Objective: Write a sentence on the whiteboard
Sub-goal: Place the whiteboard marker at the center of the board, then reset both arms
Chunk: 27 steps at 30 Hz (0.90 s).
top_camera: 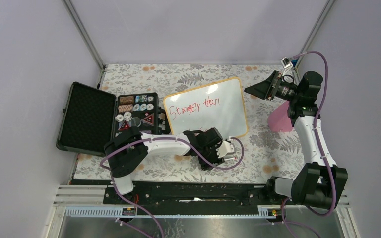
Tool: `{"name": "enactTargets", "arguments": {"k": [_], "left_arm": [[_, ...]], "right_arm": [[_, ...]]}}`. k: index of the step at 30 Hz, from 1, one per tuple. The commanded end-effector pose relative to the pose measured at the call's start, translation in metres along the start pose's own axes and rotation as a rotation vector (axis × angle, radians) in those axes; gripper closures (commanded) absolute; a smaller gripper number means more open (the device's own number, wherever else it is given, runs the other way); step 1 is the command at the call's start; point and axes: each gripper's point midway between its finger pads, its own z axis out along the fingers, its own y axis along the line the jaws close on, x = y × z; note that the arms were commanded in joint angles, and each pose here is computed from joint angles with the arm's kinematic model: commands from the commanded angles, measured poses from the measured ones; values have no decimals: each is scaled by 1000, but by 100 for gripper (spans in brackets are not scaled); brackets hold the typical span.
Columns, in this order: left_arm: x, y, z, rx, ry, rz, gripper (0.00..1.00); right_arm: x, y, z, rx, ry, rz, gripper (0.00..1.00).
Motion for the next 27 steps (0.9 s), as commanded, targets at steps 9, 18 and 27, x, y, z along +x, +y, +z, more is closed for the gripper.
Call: {"name": "enactTargets", "arguments": {"k": [9, 18, 27], "left_arm": [[-83, -17, -90, 32, -184, 43, 4], [-140, 81, -274, -119, -600, -187, 1], [-48, 183, -402, -438, -827, -551, 1]], "right_arm": [[1, 6, -6, 52, 48, -67, 0], [1, 5, -6, 245, 162, -221, 0], [1, -18, -5, 420, 214, -345, 0]]}}
